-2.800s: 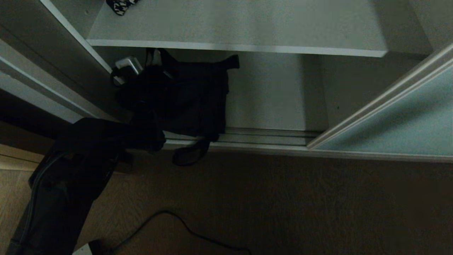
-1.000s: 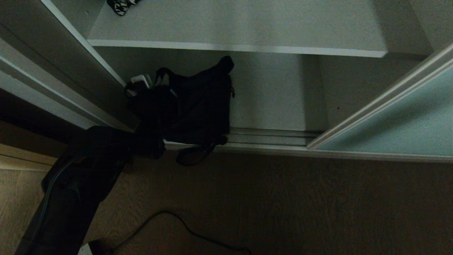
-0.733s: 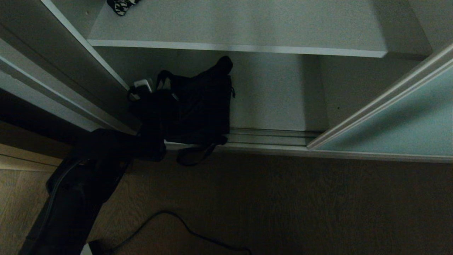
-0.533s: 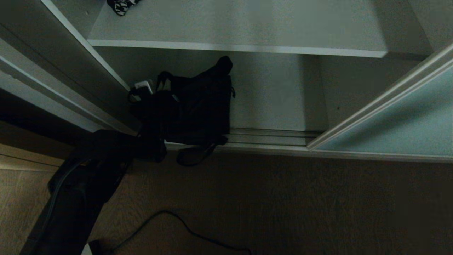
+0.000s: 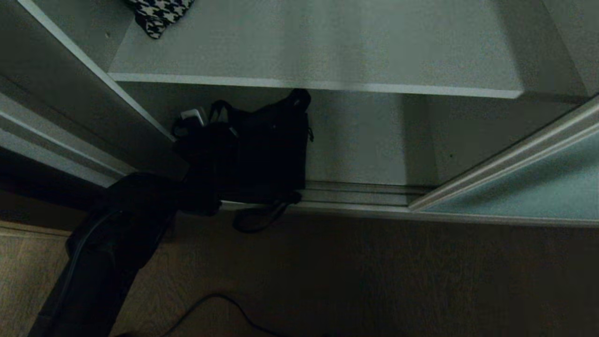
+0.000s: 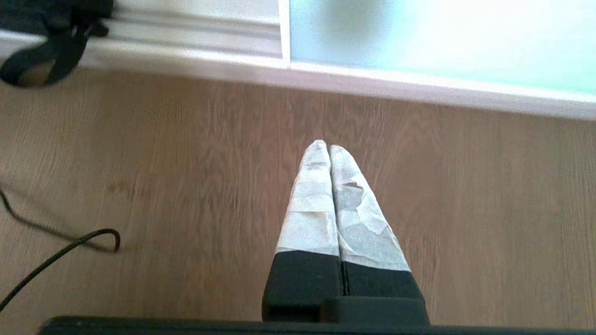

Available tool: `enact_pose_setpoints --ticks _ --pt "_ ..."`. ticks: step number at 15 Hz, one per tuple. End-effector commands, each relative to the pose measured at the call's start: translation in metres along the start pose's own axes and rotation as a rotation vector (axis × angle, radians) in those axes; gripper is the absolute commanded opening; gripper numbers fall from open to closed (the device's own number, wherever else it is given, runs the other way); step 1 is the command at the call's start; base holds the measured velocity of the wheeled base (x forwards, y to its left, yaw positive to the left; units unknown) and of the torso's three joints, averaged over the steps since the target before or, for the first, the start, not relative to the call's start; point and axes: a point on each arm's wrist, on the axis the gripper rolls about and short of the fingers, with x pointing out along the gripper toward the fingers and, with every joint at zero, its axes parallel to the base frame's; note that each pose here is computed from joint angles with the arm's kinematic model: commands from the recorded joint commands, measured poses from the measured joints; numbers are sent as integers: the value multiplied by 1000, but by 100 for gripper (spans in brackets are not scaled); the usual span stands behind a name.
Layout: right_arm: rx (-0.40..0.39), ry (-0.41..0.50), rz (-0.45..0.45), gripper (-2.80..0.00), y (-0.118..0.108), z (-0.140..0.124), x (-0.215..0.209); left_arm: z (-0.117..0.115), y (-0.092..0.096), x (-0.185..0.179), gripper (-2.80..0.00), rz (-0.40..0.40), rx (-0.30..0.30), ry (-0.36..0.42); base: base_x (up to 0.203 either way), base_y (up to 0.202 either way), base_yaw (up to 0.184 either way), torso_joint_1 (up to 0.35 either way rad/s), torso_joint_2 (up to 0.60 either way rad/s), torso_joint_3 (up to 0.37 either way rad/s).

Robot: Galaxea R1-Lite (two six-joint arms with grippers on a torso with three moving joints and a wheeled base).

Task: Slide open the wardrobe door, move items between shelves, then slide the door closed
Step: Place the bag on the lower shelf

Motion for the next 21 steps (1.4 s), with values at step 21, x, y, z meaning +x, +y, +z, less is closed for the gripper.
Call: enact_pose_setpoints --ticks 21 --pt "0 0 0 -280 0 0 0 52 -16 9 -280 -22 -78 -223 24 0 0 1 0 0"
